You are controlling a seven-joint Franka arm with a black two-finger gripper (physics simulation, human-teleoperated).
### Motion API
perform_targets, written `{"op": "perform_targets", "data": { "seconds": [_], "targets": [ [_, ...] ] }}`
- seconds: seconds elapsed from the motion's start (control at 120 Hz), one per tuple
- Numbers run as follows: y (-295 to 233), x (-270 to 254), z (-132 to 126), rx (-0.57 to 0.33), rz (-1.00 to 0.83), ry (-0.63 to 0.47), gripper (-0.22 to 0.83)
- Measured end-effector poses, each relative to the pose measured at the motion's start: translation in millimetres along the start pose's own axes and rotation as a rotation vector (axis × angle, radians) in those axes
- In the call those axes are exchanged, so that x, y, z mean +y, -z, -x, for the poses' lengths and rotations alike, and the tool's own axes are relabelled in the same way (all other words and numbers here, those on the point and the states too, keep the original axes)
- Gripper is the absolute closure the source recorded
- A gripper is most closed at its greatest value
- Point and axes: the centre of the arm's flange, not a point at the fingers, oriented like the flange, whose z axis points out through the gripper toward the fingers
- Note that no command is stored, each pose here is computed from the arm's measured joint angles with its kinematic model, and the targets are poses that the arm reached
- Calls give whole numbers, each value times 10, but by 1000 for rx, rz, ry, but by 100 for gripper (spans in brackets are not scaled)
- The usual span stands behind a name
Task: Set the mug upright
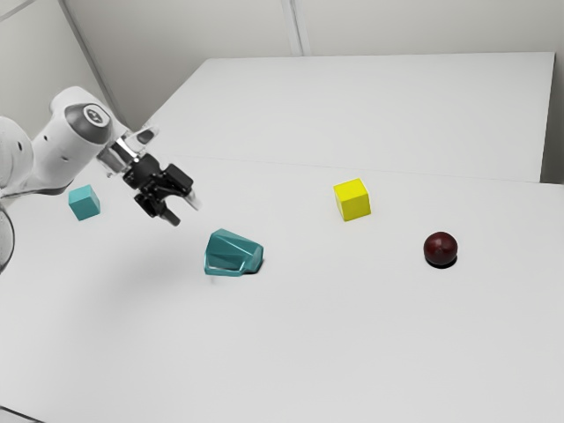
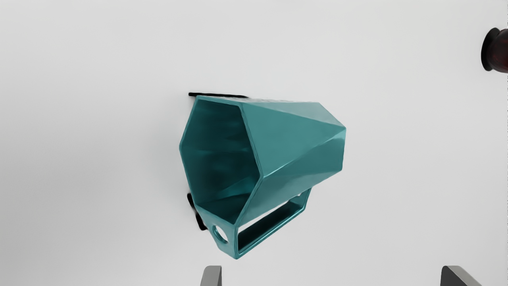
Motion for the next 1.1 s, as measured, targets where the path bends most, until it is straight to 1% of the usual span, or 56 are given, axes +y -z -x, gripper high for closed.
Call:
{"op": "perform_targets", "data": {
  "seconds": [0.2, 0.358, 0.475, 0.55, 0.708, 0.742, 0.85, 0.917, 1.0, 1.1],
  "targets": [
    [-313, -118, -117, 37, 80, -37, 0],
    [-592, -382, -57, 56, 164, -14, 0],
    [-808, -467, 32, 68, 236, 8, 0],
    [-907, -475, 75, 77, 275, 14, 0],
    [-953, -412, 72, 98, 334, -8, 0],
    [-966, -392, 69, 98, 343, -16, 5],
    [-962, -363, 56, 105, 354, -41, 35],
    [-954, -360, 49, 111, 355, -55, 50],
    [-941, -352, 42, 117, 355, -72, 61],
    [-924, -340, 36, 123, 353, -91, 69]
  ]
}}
